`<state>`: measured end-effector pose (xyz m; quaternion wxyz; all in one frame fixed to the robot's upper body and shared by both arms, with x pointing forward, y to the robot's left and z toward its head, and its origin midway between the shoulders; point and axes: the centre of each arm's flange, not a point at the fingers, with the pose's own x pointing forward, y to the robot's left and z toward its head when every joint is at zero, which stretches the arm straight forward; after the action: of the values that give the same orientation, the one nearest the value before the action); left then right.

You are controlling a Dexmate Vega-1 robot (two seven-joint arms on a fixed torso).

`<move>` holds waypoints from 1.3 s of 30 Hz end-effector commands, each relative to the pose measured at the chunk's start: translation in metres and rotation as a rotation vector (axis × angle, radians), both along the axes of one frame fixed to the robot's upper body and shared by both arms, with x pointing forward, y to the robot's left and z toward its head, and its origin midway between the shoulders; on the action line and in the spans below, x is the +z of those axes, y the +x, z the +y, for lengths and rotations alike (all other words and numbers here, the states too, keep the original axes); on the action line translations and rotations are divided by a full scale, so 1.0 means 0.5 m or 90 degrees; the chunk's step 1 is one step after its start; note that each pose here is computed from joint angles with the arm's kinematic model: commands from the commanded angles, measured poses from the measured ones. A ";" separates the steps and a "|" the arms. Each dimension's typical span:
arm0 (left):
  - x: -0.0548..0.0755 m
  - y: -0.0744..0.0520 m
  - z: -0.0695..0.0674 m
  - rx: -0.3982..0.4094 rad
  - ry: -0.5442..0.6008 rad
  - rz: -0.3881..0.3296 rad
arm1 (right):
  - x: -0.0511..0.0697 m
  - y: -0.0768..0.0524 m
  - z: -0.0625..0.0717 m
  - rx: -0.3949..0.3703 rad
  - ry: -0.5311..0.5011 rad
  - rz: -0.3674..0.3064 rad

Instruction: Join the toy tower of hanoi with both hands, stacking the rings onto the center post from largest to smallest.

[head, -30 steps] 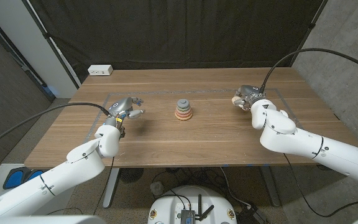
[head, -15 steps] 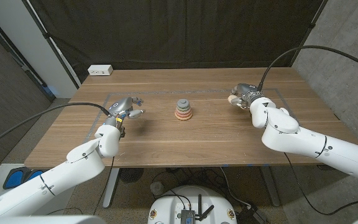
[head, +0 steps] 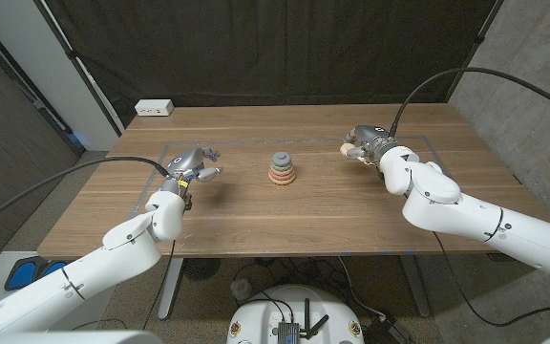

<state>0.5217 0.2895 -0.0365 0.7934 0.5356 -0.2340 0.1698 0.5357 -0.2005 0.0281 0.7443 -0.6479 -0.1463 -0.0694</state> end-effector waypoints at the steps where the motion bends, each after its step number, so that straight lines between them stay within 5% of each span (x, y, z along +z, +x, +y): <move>1: -0.001 0.001 -0.002 0.000 0.001 -0.002 | 0.018 0.000 0.038 0.048 -0.028 -0.014; 39: -0.004 -0.003 -0.006 -0.004 -0.002 -0.004 | 0.054 0.009 0.167 0.168 -0.082 -0.030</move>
<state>0.5231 0.2839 -0.0364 0.7934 0.5346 -0.2399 0.1650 0.5406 -0.1389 0.0506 0.7158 -0.6587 -0.2318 0.0000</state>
